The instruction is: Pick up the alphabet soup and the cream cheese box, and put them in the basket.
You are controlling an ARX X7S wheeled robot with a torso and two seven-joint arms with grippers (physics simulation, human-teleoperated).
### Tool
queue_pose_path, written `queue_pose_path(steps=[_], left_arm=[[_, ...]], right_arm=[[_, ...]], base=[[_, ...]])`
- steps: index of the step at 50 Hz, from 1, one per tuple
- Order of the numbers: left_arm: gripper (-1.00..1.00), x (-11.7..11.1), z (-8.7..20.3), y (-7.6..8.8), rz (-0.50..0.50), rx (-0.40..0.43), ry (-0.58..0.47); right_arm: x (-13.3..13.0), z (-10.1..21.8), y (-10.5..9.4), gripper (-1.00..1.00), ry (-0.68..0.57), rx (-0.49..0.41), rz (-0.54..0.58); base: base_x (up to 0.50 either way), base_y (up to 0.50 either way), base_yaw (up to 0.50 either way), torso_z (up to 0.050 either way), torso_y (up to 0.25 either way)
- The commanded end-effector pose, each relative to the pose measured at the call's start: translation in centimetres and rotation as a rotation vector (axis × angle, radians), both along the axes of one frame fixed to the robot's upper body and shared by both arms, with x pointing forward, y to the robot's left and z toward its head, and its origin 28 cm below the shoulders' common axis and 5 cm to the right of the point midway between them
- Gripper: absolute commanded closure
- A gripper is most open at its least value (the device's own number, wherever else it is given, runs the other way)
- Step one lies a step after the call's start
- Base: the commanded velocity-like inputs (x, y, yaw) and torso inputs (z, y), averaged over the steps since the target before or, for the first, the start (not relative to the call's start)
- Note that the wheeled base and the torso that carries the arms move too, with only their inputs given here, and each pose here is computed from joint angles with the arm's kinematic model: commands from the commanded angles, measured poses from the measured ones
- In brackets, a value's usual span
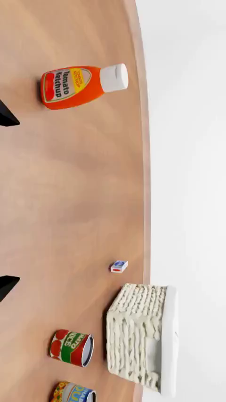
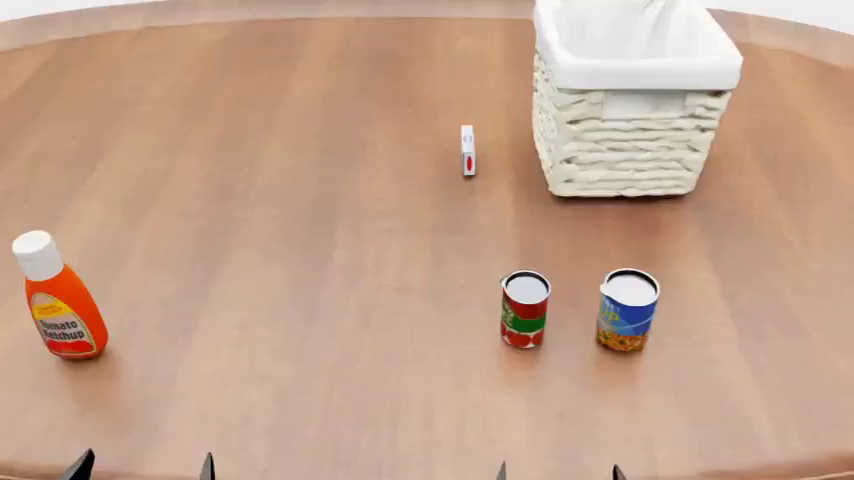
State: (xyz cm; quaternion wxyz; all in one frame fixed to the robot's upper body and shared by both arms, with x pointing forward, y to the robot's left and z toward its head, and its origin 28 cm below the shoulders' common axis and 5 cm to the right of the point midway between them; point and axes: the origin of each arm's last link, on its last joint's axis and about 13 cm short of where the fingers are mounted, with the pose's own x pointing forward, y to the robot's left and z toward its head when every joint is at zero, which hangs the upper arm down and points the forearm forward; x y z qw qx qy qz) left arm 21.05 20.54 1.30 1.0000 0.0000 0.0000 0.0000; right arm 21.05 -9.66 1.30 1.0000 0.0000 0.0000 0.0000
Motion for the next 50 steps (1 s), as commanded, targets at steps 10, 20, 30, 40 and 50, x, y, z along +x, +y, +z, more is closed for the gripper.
queue_pose_path(steps=[10, 20, 30, 40, 50], left_arm=[[-1.0, 0.3, 0.3, 0.5, 0.016, 0.03, -0.032], [-1.0, -0.7, 5.2, 0.4, -0.001, 0.027, -0.243], [-1.0, -1.7, 9.8, 0.7, 0.012, 0.024, -0.437], [-1.0, -3.2, 14.2, 1.1, 0.013, -0.026, -0.582], [-1.0, -3.1, 14.0, 1.1, 0.02, -0.017, -0.585]], right_arm=[[0.2, 0.6, 0.0, -1.0, -0.037, -0.033, -0.018], [-0.5, 6.7, 0.2, -1.0, -0.281, -0.099, -0.023], [-2.3, 12.4, 0.1, -1.0, -0.507, -0.138, -0.02], [-3.9, 14.7, 0.3, -1.0, -0.605, -0.15, 0.016], [-3.7, 14.5, 0.2, -1.0, -0.611, -0.177, 0.02]], base=[[0.0, 0.0, 0.0, 0.0, 0.0], [0.0, 0.0, 0.0, 0.0, 0.0], [0.0, 0.0, 0.0, 0.0, 0.0], [0.0, 0.0, 0.0, 0.0, 0.0], [0.0, 0.0, 0.0, 0.0, 0.0]])
